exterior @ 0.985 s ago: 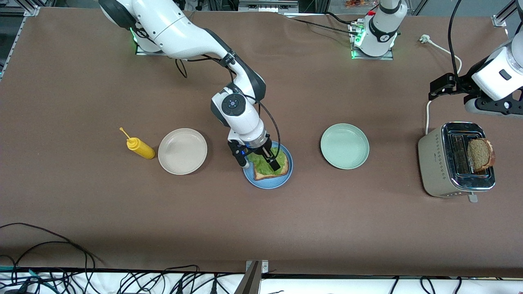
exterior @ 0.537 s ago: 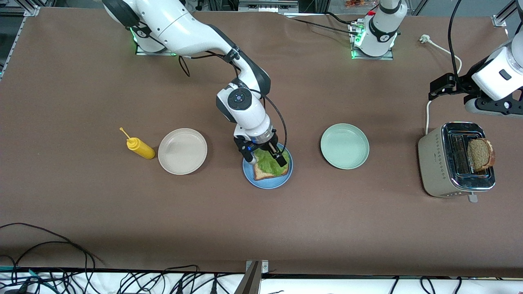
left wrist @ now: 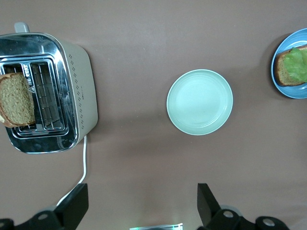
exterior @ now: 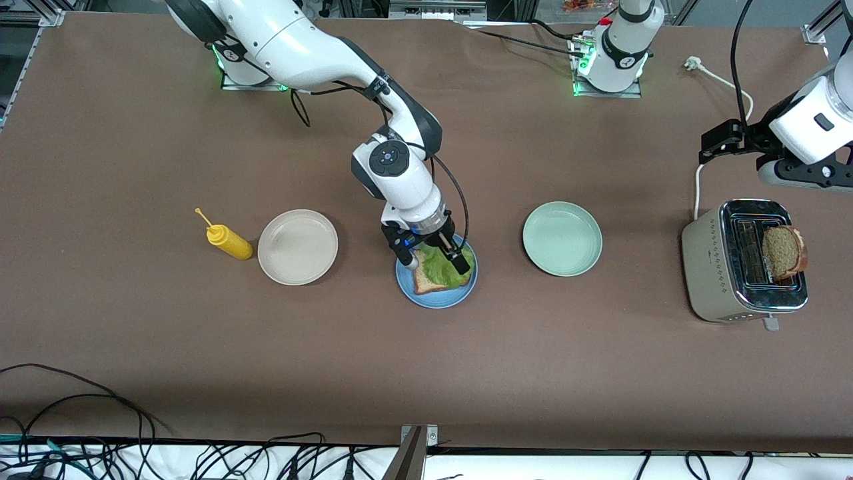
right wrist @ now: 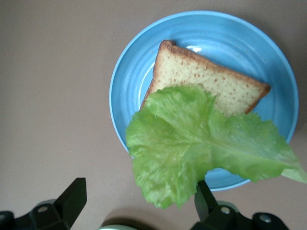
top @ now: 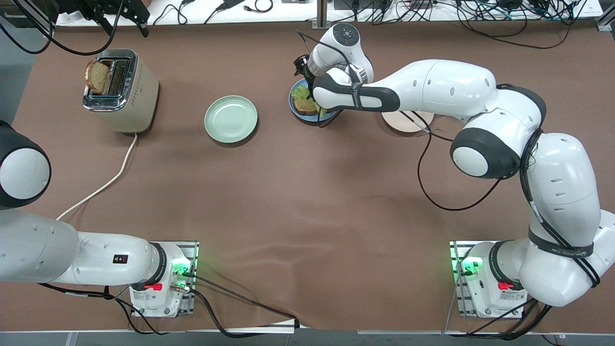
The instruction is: Make sandwich in blue plate with both arms
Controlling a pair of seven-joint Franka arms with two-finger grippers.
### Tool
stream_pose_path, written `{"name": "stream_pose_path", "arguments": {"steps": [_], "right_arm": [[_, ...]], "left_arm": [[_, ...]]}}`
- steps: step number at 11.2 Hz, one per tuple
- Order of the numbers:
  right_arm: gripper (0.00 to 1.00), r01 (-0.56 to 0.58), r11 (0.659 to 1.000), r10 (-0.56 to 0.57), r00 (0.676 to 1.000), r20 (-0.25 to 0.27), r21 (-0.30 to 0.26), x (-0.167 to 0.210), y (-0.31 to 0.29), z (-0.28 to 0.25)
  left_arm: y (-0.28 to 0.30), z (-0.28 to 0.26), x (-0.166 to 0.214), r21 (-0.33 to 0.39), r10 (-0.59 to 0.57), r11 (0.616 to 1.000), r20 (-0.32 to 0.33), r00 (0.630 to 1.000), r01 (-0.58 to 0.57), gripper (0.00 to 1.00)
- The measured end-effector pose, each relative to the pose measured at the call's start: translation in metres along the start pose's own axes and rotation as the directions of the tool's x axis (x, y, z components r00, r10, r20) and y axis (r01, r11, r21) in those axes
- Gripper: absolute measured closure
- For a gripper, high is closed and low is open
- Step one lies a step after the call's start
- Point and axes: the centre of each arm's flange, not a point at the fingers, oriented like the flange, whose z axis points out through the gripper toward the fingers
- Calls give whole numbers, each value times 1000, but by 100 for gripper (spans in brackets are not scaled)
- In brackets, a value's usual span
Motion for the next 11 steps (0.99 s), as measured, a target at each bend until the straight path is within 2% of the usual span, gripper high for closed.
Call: {"name": "stream_pose_path", "arguments": {"steps": [3,5,8,10,11], "right_arm": [[0,10,1000,-10,1000,4,-21,-9,5,5],[0,10,999,-11,1000,-19,-38,5,9,14],[0,2,996,-6,999,-37,-90,21,13,19],[0,-7,987,-2,998,-55,-159,34,12,11],[0,-10,982,-3,998,-67,-189,53,7,-1]], "left_arm": [[0,0,0,0,0,1000,0,1000,0,0],[0,0,0,0,0,1000,0,1000,0,0],[0,0,0,0,0,1000,0,1000,0,0],[0,0,0,0,0,1000,0,1000,0,0],[0,0,0,0,1,1000,0,1000,-1,0]]}}
